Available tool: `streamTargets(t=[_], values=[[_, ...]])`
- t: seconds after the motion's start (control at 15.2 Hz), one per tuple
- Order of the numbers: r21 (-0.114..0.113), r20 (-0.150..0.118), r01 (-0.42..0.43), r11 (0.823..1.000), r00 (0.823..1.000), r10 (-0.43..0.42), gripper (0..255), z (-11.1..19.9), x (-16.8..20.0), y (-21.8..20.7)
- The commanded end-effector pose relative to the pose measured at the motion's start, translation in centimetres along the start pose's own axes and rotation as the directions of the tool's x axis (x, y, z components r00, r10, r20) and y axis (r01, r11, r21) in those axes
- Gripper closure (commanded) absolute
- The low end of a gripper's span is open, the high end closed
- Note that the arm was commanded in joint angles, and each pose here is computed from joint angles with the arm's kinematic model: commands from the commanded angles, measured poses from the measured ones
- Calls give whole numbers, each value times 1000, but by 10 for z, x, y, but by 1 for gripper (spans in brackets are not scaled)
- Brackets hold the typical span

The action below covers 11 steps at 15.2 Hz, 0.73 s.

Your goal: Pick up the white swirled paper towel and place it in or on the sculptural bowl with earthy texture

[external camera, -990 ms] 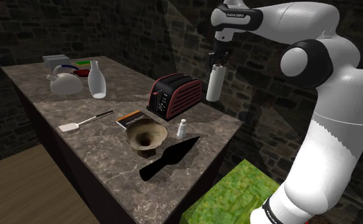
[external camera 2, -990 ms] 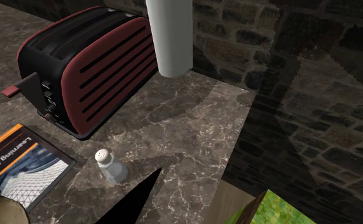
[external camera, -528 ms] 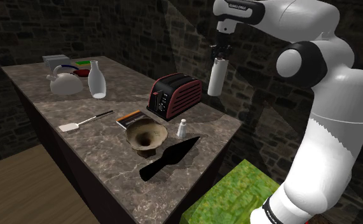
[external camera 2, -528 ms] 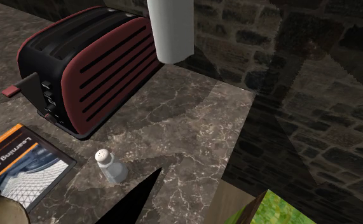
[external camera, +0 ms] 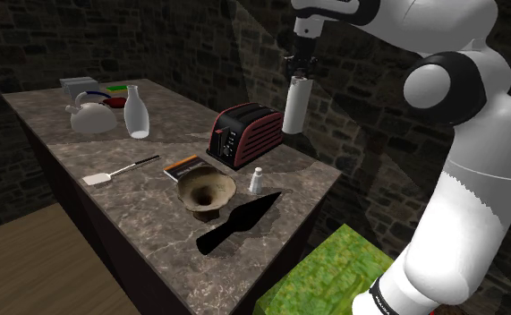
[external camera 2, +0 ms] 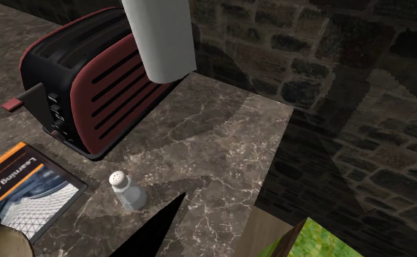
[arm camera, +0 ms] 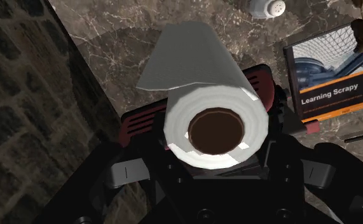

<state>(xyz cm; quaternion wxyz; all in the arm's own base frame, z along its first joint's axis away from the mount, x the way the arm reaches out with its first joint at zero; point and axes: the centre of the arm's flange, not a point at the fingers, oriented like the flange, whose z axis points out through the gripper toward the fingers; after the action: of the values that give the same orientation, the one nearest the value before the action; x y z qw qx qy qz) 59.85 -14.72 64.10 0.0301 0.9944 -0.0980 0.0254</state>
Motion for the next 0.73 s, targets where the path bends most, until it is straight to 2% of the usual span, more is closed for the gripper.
streamTargets(t=[0.0,0.66], values=[[-1,0,-1,1000,1000,1,255,-5,-9,-25],[-1,0,-1,1000,1000,1,255,-37,-42,-149]])
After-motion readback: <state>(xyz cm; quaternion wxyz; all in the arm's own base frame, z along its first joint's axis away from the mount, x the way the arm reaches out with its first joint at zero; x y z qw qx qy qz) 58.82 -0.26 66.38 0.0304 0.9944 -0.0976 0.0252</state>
